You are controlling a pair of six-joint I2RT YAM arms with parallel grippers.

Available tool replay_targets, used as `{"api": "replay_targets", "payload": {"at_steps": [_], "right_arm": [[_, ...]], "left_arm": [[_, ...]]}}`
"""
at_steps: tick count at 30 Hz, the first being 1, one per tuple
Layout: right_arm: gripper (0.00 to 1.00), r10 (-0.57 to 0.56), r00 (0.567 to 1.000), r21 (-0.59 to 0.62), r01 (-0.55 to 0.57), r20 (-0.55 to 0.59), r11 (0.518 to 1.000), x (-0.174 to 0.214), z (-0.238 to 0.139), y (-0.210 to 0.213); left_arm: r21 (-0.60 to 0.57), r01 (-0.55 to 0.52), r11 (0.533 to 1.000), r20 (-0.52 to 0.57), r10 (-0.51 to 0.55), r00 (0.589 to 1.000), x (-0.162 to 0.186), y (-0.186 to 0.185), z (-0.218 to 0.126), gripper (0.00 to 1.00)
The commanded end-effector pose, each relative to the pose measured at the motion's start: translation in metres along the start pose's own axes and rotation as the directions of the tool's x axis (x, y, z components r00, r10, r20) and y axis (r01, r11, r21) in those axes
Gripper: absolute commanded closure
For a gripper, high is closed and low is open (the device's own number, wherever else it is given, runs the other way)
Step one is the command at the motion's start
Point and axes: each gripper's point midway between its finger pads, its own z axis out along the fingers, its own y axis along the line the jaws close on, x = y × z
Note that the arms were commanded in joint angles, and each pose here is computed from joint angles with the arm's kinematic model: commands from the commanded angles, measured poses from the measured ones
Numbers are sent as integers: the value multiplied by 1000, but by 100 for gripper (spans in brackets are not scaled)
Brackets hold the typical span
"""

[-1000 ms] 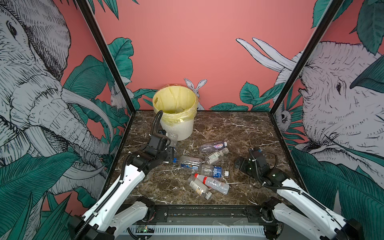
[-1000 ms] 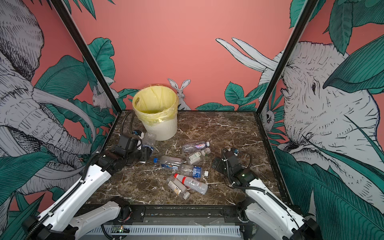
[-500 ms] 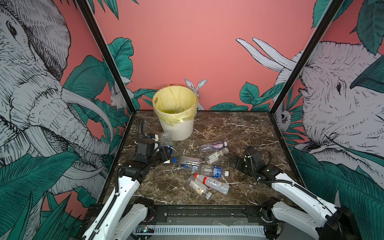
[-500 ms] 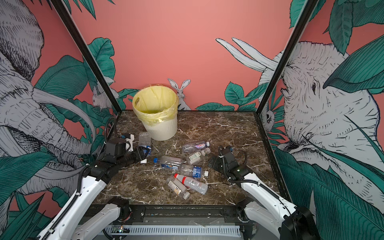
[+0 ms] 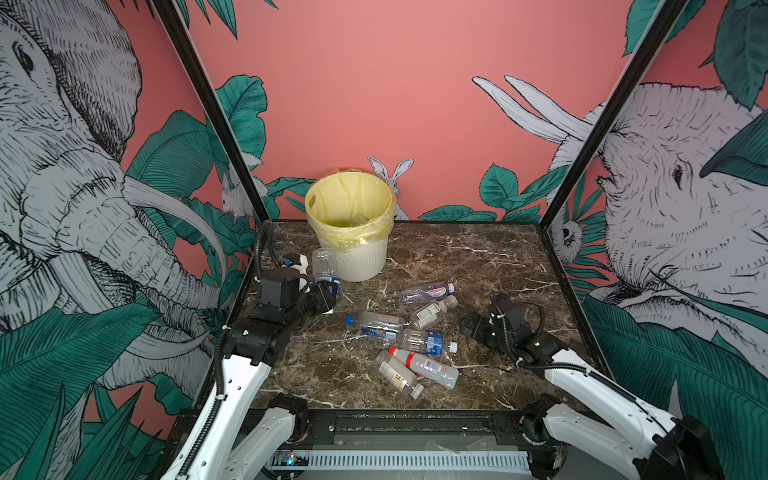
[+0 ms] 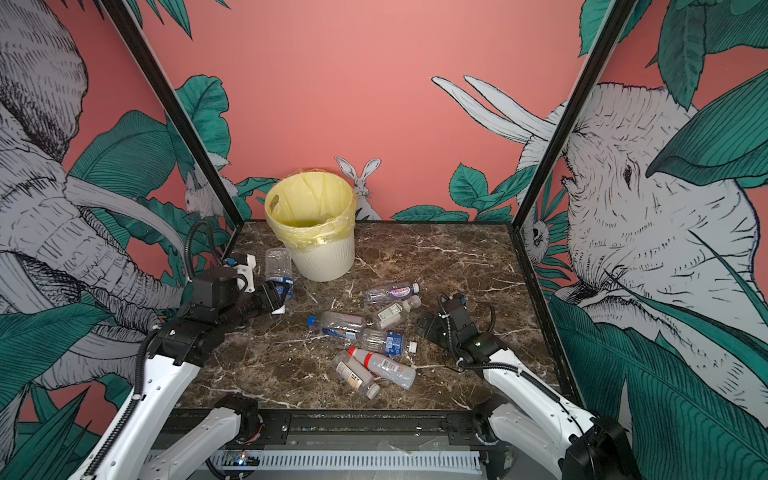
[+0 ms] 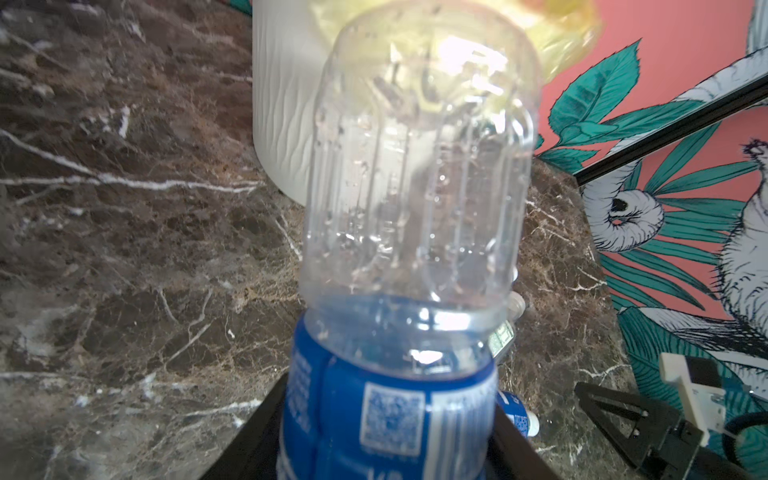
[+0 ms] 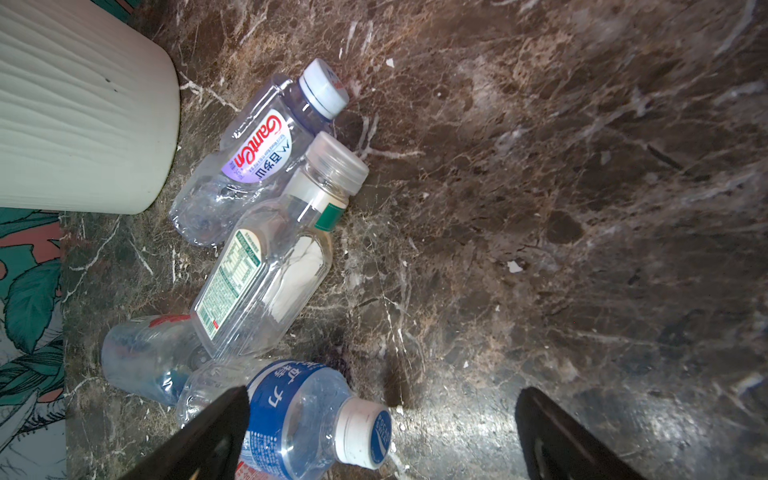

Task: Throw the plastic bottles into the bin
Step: 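Lift the blue-labeled bottle with the left gripper and carry it over the bin, then open the left gripper over the bin to drop the blue-labeled bottle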

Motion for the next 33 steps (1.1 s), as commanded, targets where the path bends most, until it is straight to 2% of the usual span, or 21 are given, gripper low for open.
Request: {"api": "replay_targets", "payload": {"at_steps": [1, 6, 11, 12, 15, 17, 19, 25, 33], "right_arm": [[1, 23, 999, -17, -22, 22, 1000, -3, -1, 1], [1, 30, 999, -11, -29, 18, 1000, 0, 2, -2], [1, 48, 999, -17, -48, 11, 999, 5, 2, -6], [1, 51, 999, -20, -51, 13, 998, 5, 1, -6], [1, 62, 998, -36, -61, 17, 997, 5, -4, -5], [1, 60, 998, -51, -59, 14, 997, 5, -11, -2], [1, 58, 998, -46, -58, 12, 997, 7, -20, -5], [1, 84, 995, -31, -82, 61, 996, 9, -39, -23], [1, 108, 993, -31, -107, 44, 994, 16, -39, -28]], "left_arm": [[-33, -66, 997, 51, 67, 996, -31, -8, -14, 61], [-21, -152, 988, 75, 153, 985, -80, -35, -6, 61], [-86, -191, 978, 117, 200, 973, -145, -53, 20, 58], [-95, -198, 976, 131, 209, 969, -161, -58, 32, 51], [-132, -197, 971, 103, 211, 972, -193, -56, 63, 19], [-96, -173, 980, 101, 182, 978, -210, -60, 69, 2], [-43, -171, 984, 116, 175, 978, -220, -72, 67, 0], [76, -156, 985, 126, 146, 981, -219, -97, 40, 0], [141, -158, 977, 67, 150, 987, -178, -97, 14, 0]]}}
